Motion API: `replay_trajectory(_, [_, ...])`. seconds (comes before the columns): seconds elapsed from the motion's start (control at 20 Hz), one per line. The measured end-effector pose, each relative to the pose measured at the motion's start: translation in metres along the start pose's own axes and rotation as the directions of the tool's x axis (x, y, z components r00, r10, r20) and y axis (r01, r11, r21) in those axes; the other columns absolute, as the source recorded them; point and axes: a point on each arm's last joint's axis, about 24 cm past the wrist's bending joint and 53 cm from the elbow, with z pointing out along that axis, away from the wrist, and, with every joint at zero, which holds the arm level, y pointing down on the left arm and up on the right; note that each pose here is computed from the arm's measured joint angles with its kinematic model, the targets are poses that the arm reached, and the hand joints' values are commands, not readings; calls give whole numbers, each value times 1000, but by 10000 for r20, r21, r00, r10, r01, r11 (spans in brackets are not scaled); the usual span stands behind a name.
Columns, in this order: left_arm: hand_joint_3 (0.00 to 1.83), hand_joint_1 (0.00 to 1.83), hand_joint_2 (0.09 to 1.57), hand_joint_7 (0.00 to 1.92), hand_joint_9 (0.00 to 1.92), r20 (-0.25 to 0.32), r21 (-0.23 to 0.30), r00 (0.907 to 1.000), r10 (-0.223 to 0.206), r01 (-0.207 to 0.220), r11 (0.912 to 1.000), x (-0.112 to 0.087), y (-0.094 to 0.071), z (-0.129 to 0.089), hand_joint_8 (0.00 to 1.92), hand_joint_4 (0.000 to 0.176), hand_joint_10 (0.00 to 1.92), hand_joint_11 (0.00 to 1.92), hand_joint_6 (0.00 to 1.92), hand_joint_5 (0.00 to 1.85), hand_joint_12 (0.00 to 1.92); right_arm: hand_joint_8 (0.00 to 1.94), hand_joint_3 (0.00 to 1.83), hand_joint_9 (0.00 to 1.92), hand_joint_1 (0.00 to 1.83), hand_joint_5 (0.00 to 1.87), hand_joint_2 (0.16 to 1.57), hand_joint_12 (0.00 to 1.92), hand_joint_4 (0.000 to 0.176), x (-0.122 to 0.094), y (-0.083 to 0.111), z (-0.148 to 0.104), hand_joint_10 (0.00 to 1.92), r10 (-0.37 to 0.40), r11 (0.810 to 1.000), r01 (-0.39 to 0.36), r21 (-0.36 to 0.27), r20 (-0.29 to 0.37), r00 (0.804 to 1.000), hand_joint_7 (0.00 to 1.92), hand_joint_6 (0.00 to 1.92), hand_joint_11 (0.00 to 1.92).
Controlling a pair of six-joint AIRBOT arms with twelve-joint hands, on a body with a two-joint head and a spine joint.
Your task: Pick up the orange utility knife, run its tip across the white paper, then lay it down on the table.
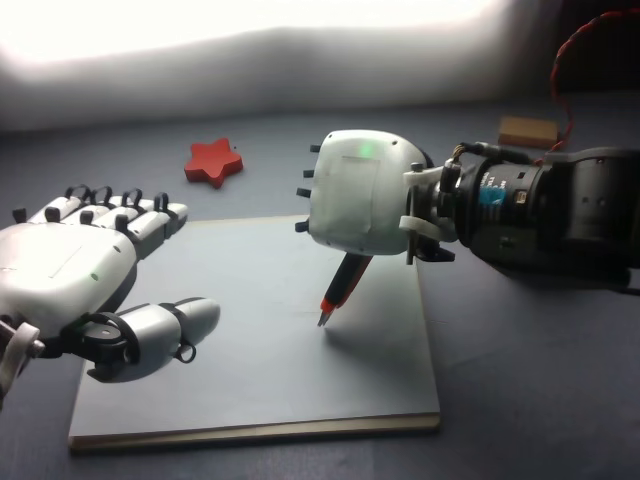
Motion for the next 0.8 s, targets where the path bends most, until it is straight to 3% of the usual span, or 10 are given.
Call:
replay_trajectory(0.1, [0,123,1299,149,135,82,-26,10000,-18,18,10000,-2,1,1,6,34,12,0,6,111,755,1941,1,1473,1575,1248,1218,1921,0,2,1,-2,1921,-98,9999,99,-57,117,9999,1371,1921,1518])
replay_trajectory(0.25, [2,135,1308,113,114,65,-16,10000,-27,27,10000,-2,1,1,0,10,1,0,0,82,637,1941,3,1470,1564,1229,1223,1921,0,5,1,-4,1921,-78,9999,78,-67,122,9999,1362,1921,1513])
replay_trajectory(0.6, [1,121,1312,113,94,69,-28,10000,-22,22,10000,-2,2,1,2,21,2,0,2,64,516,1941,3,1468,1563,1235,1229,1921,0,5,-1,-6,1921,-127,9999,128,-51,188,9997,1359,1921,1512])
replay_trajectory(0.8, [1,105,1310,122,104,550,-241,9985,-24,37,9997,-13,7,0,0,15,3,0,1,73,628,1941,1,1473,1564,1245,1225,1921,0,7,-13,-11,1921,-192,9997,190,157,129,9997,1373,1921,1521])
